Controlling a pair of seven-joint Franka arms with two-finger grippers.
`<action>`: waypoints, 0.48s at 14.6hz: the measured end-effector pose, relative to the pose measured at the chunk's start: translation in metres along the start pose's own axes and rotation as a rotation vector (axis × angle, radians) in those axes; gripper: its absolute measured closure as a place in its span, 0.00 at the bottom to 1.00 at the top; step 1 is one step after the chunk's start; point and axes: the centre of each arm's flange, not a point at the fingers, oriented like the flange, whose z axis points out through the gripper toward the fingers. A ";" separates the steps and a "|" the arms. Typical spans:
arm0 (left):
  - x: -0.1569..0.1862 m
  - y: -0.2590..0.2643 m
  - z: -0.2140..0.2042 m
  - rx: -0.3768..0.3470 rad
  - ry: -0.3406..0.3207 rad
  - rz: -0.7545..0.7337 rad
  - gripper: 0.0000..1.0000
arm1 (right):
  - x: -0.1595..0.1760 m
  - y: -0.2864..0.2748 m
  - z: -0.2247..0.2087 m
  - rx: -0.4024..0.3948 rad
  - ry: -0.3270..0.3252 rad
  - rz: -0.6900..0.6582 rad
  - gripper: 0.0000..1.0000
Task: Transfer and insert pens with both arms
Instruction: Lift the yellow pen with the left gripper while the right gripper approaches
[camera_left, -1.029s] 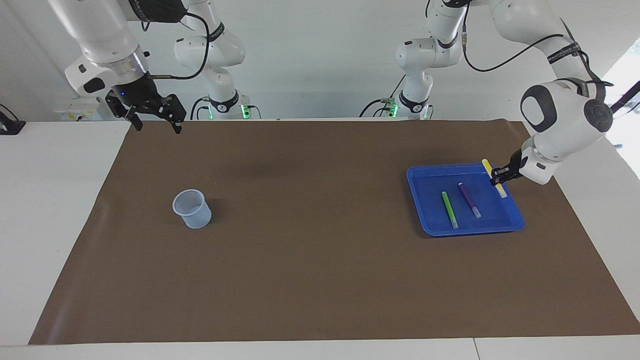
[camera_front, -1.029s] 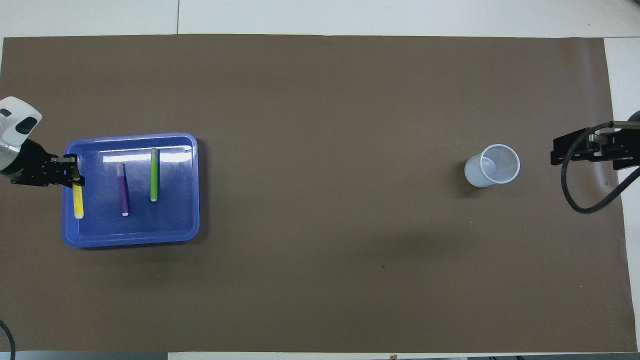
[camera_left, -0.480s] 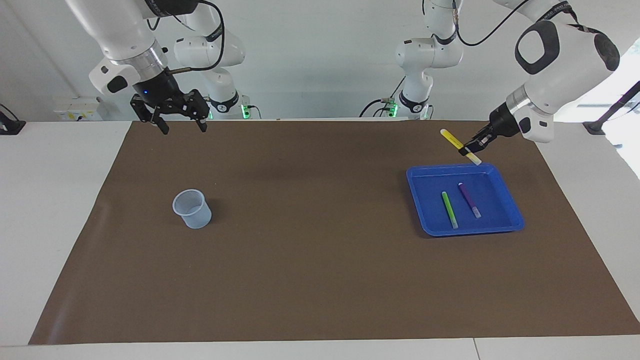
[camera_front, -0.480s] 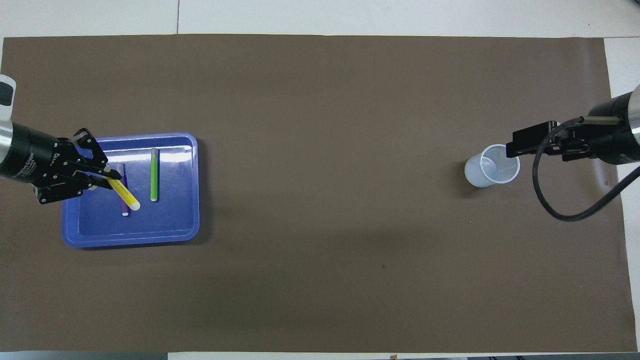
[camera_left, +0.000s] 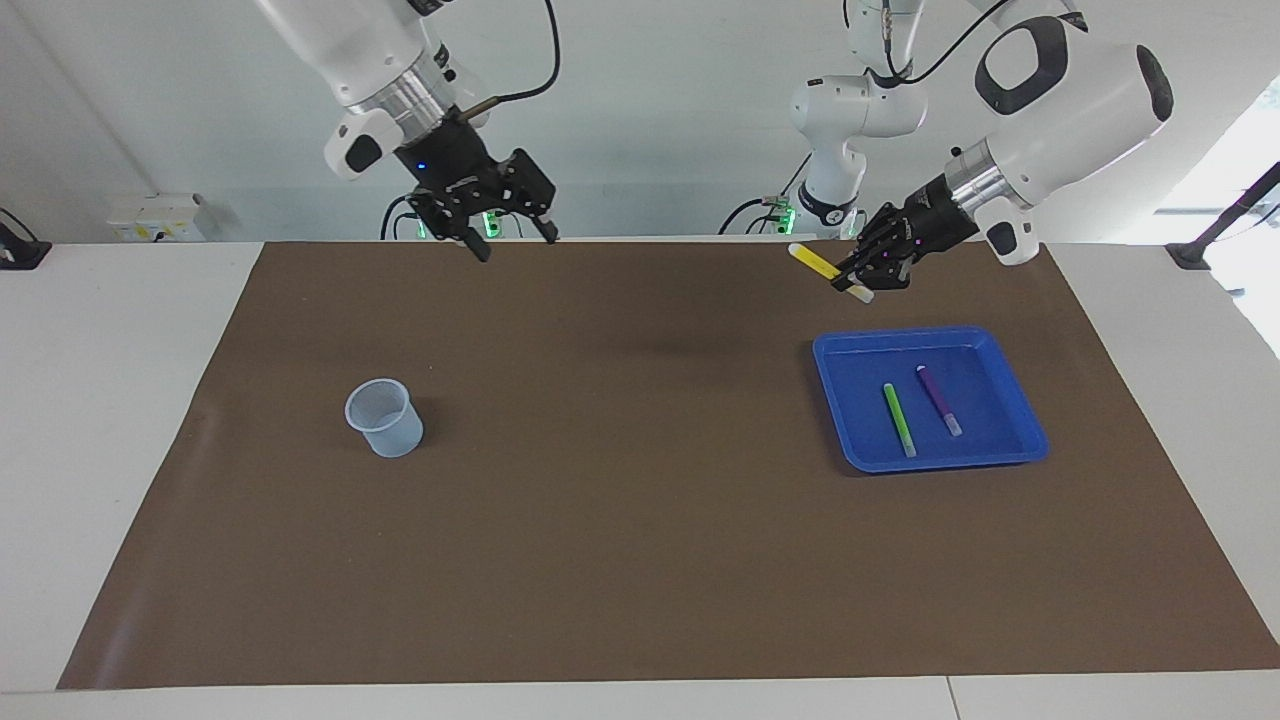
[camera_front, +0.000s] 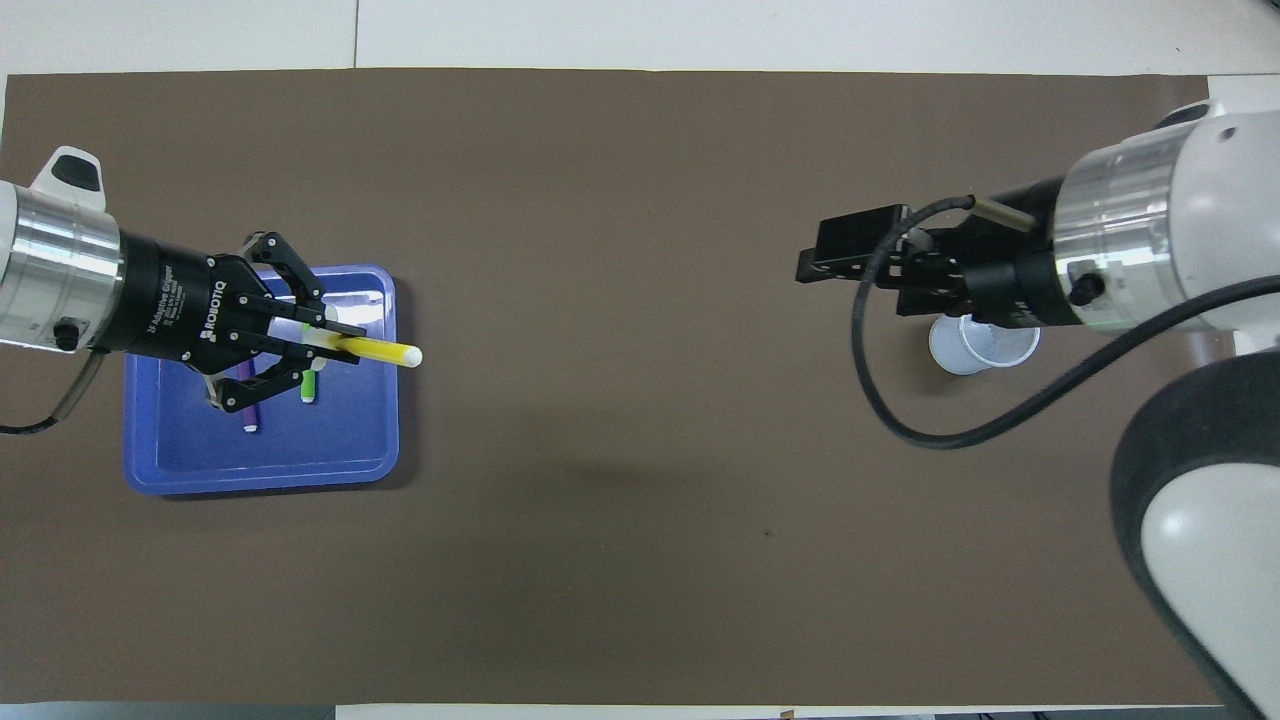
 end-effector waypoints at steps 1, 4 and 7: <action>-0.012 0.000 0.004 -0.020 -0.022 -0.043 0.83 | -0.006 -0.016 0.008 0.042 0.002 0.026 0.00; -0.032 -0.002 0.018 -0.083 -0.085 -0.187 0.83 | -0.016 -0.044 0.026 0.134 -0.010 0.072 0.00; -0.037 -0.007 0.034 -0.133 -0.152 -0.273 0.83 | -0.030 -0.067 0.043 0.168 -0.022 0.091 0.00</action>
